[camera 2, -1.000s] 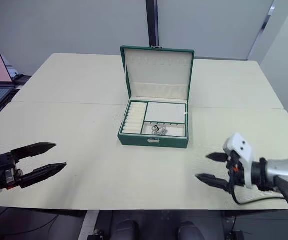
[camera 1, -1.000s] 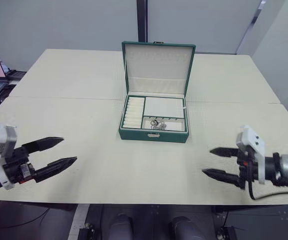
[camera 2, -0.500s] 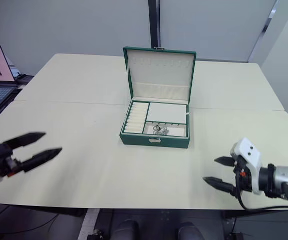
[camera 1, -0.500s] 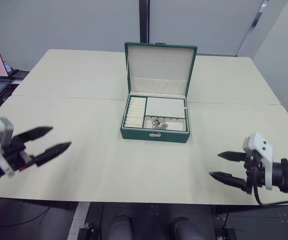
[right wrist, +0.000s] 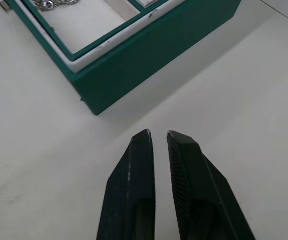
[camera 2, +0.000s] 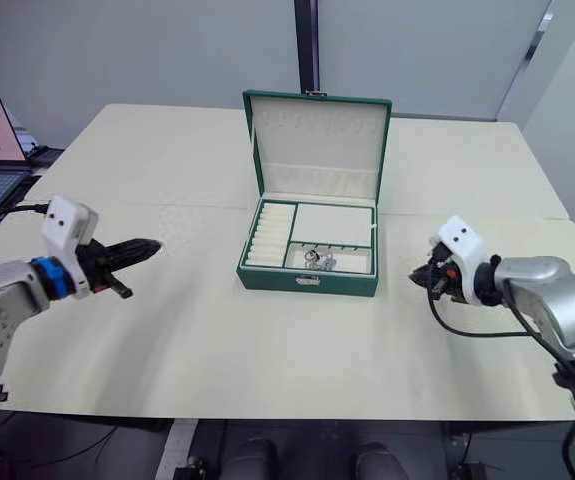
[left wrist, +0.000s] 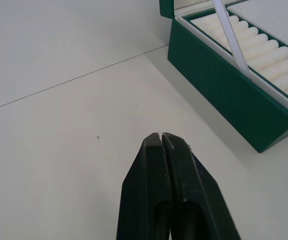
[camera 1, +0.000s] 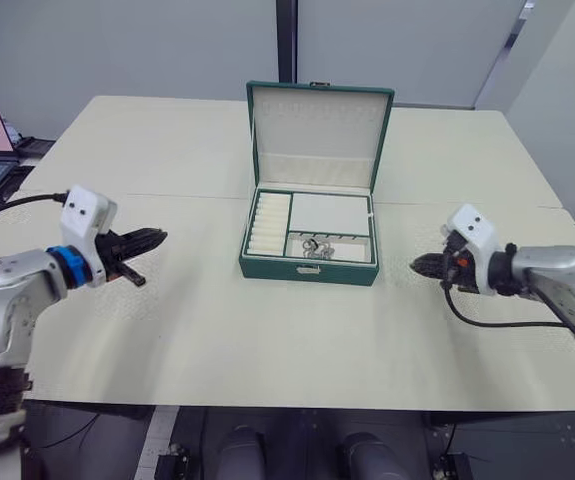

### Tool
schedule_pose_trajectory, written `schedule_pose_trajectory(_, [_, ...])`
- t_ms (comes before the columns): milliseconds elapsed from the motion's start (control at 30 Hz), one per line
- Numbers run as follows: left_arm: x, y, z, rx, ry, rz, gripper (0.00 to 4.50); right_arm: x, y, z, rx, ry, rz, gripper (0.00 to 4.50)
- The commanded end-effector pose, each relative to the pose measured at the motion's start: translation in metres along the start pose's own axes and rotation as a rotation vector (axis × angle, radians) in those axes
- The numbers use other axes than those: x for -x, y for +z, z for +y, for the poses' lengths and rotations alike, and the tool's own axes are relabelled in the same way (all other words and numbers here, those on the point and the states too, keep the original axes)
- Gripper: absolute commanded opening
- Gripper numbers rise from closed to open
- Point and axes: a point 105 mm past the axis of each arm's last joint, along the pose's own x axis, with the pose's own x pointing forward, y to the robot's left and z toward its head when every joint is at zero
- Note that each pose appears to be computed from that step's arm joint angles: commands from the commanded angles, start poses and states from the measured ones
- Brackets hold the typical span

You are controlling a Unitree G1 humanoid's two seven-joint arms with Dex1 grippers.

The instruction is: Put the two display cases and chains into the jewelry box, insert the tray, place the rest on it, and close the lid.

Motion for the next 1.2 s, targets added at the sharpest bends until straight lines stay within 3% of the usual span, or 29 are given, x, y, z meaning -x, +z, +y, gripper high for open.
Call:
schedule_pose_trajectory(33, [-0.018,0.004,0.003,-0.046,-0.034,0.009,0.00,-0.006,0.006,-0.017,0.054,-0.035,0.000,0.02])
schedule_pose_trajectory(267, [-0.078,0.002,-0.020,-0.100,-0.195,0.037,0.00,-0.044,0.019,-0.030,0.077,-0.025,0.005,0.02])
schedule_pose_trajectory(500, [-0.112,-0.006,-0.036,-0.124,-0.264,0.091,0.00,-0.070,0.029,-0.026,0.105,0.001,0.004,0.02])
schedule_pose_trajectory(800, [-0.120,-0.013,-0.054,-0.118,-0.365,0.120,0.00,-0.082,0.041,-0.016,0.131,0.037,-0.016,0.02])
schedule_pose_trajectory(1200, [-0.105,-0.022,-0.079,-0.108,-0.456,0.122,0.00,-0.080,0.050,0.016,0.159,0.123,-0.045,0.02])
